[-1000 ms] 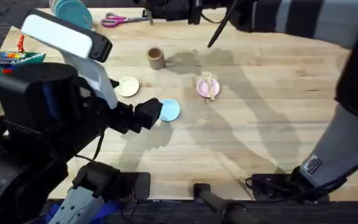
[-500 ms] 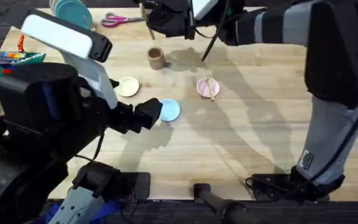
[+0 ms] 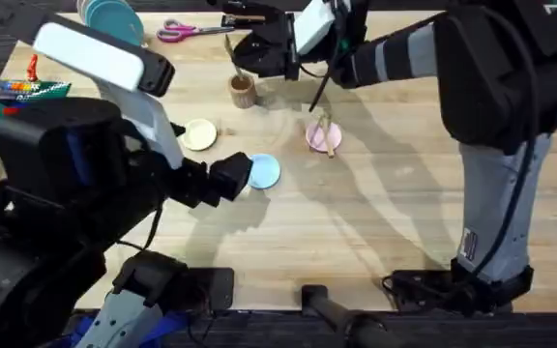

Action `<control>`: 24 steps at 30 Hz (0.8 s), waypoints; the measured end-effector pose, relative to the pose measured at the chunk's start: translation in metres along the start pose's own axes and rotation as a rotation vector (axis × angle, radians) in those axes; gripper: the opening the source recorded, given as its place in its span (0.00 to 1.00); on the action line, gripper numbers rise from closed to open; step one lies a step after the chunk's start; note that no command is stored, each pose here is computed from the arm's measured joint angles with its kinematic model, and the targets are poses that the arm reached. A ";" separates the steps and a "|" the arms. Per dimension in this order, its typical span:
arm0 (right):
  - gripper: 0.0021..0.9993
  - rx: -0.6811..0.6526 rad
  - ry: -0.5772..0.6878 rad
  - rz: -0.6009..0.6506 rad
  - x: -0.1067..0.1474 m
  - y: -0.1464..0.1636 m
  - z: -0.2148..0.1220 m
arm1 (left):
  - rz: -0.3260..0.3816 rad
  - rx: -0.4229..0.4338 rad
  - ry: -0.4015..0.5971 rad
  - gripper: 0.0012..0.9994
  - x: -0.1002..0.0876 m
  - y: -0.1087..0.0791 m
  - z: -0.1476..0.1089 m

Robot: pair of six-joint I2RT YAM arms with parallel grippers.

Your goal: Pick up a utensil and set it on the pink plate, then put the other utensil in the container.

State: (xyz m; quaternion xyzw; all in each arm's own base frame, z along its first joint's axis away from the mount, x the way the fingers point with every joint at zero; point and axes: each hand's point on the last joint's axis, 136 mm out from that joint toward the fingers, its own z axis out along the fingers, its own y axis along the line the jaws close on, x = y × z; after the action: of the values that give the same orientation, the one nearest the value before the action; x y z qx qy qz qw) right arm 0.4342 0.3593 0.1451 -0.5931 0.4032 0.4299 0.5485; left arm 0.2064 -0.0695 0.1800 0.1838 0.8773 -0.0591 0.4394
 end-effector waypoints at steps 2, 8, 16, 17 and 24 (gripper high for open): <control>0.03 -0.004 0.003 0.011 0.007 0.003 0.001 | 0.000 0.000 0.000 0.99 0.000 0.000 0.000; 0.03 -0.012 0.012 0.044 0.027 0.010 0.004 | 0.000 0.000 0.000 0.99 0.000 0.000 0.000; 0.03 -0.015 0.019 0.065 0.041 0.014 0.005 | 0.000 0.000 0.000 0.99 0.000 0.000 0.000; 0.03 -0.015 0.020 0.068 0.043 0.015 0.005 | 0.000 0.000 0.000 0.99 0.000 0.000 0.000; 0.09 -0.017 0.024 0.082 0.050 0.017 0.005 | 0.000 0.000 0.000 0.99 0.000 0.000 0.000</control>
State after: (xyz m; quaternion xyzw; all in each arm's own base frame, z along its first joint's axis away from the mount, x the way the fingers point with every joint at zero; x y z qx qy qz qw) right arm 0.4326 0.3627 0.0926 -0.5860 0.4300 0.4482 0.5203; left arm 0.2064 -0.0695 0.1800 0.1837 0.8773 -0.0592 0.4394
